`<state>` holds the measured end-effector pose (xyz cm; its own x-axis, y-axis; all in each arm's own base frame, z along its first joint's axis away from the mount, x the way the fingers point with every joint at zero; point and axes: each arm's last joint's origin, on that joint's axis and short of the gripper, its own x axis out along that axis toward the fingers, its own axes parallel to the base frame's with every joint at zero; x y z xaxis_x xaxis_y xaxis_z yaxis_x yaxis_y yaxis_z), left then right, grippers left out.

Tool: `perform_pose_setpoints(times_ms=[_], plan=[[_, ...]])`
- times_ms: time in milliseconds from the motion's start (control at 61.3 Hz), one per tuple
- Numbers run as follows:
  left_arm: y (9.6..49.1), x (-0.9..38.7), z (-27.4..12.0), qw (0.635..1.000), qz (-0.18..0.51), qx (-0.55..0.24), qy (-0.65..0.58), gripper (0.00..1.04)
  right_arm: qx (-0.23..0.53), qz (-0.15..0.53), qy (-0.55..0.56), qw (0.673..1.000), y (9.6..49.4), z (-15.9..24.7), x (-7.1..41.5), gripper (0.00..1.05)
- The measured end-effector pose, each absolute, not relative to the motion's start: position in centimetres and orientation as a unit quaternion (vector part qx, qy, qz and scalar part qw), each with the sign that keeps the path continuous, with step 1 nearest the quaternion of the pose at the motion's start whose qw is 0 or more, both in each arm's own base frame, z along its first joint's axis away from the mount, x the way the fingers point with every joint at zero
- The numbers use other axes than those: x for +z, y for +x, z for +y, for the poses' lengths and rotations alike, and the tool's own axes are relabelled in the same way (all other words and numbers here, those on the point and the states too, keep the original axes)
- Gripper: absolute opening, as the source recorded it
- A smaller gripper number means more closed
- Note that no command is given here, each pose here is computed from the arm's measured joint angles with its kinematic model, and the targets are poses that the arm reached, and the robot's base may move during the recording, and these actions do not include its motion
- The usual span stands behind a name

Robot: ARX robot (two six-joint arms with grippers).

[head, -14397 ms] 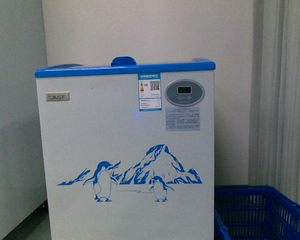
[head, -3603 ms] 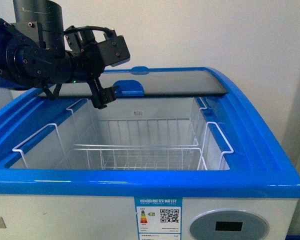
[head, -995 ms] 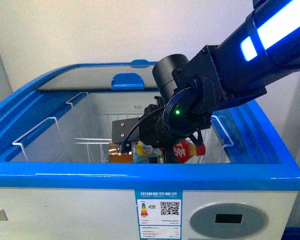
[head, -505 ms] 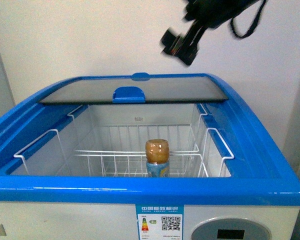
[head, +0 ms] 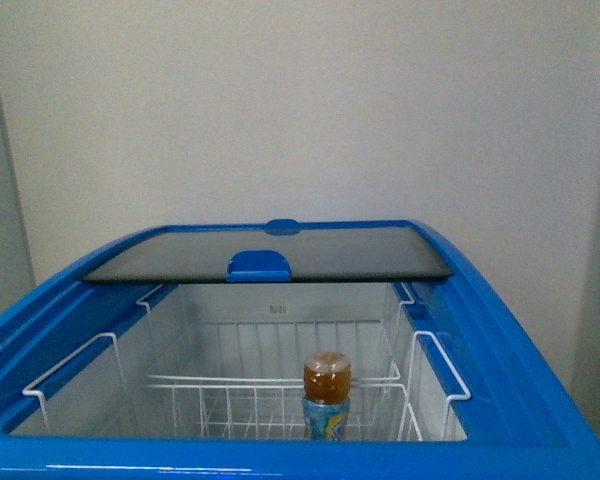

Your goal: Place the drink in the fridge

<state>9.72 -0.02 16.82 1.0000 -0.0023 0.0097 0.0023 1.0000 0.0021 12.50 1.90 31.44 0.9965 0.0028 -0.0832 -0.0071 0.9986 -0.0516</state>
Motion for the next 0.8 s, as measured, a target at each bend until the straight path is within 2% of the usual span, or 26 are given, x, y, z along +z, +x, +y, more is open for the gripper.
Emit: perform_pose_setpoints(times_ms=[130, 212, 277, 408, 457, 799], plan=[[9.7, 16.8, 0.0, 1.0, -0.005, -0.001, 0.001, 0.97, 0.003, -0.025, -0.005, 1.0, 10.3, 1.3, 29.1, 0.59], [9.7, 16.8, 0.0, 1.0, -0.005, -0.001, 0.001, 0.97, 0.001, -0.007, -0.006, 1.0, 10.0, 1.2, 27.2, 0.49], [9.7, 16.8, 0.0, 1.0, -0.005, -0.001, 0.001, 0.97, 0.02, 0.012, -0.008, 1.0, 10.1, 0.6, 24.9, 0.35], [9.7, 16.8, 0.0, 1.0, -0.005, -0.002, 0.001, 0.97, 0.002, 0.0, -0.006, 1.0, 9.8, 0.1, 23.2, 0.09], [9.7, 16.8, 0.0, 1.0, -0.005, -0.001, 0.001, 0.97, 0.003, 0.0, -0.006, 1.0, 9.8, 0.1, 22.8, 0.02], [9.7, 16.8, 0.0, 1.0, -0.005, -0.001, 0.001, 0.97, 0.001, 0.004, -0.005, 1.0, 9.8, 0.0, 19.7, 0.03]])
